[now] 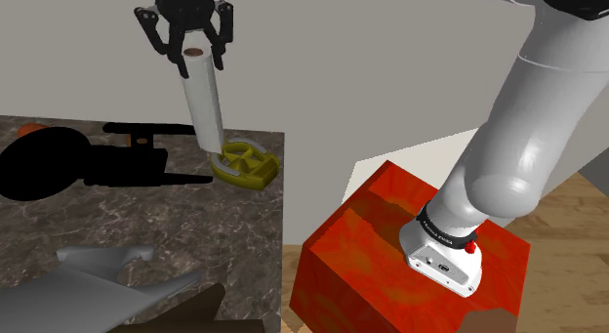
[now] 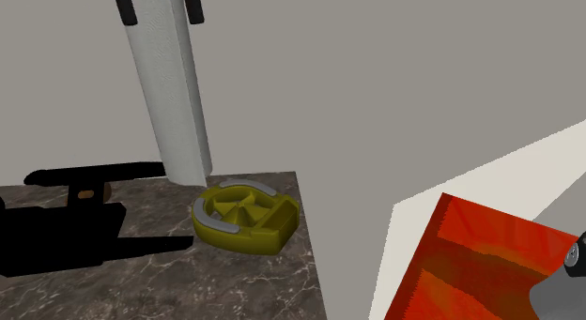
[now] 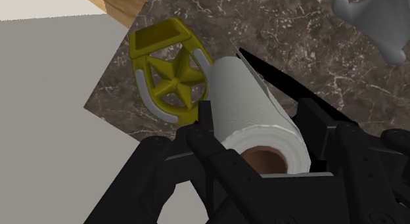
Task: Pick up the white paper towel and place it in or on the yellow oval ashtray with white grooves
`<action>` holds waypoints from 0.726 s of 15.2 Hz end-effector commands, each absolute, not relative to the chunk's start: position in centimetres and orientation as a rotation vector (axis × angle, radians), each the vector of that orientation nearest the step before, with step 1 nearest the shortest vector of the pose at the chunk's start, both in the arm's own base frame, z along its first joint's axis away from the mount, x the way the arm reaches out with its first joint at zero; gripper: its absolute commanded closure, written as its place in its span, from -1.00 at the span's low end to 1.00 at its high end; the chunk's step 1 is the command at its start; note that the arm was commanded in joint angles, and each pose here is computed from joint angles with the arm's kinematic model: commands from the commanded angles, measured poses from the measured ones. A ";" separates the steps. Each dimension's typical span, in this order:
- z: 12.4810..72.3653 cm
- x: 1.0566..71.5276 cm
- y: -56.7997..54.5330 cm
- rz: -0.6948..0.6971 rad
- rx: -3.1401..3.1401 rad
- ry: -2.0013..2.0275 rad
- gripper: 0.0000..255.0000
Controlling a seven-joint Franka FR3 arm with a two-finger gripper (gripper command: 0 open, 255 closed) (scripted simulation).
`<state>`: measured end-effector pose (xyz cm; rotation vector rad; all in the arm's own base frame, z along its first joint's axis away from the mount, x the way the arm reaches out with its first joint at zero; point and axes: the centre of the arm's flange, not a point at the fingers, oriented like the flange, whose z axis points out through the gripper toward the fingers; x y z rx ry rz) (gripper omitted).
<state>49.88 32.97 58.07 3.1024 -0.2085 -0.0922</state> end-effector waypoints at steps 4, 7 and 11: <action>61.3 50.9 27.1 -0.093 3.103 -0.206 1.00; 63.0 51.6 23.6 -0.093 3.103 -0.206 1.00; 61.5 51.7 23.5 -0.093 3.103 -0.206 1.00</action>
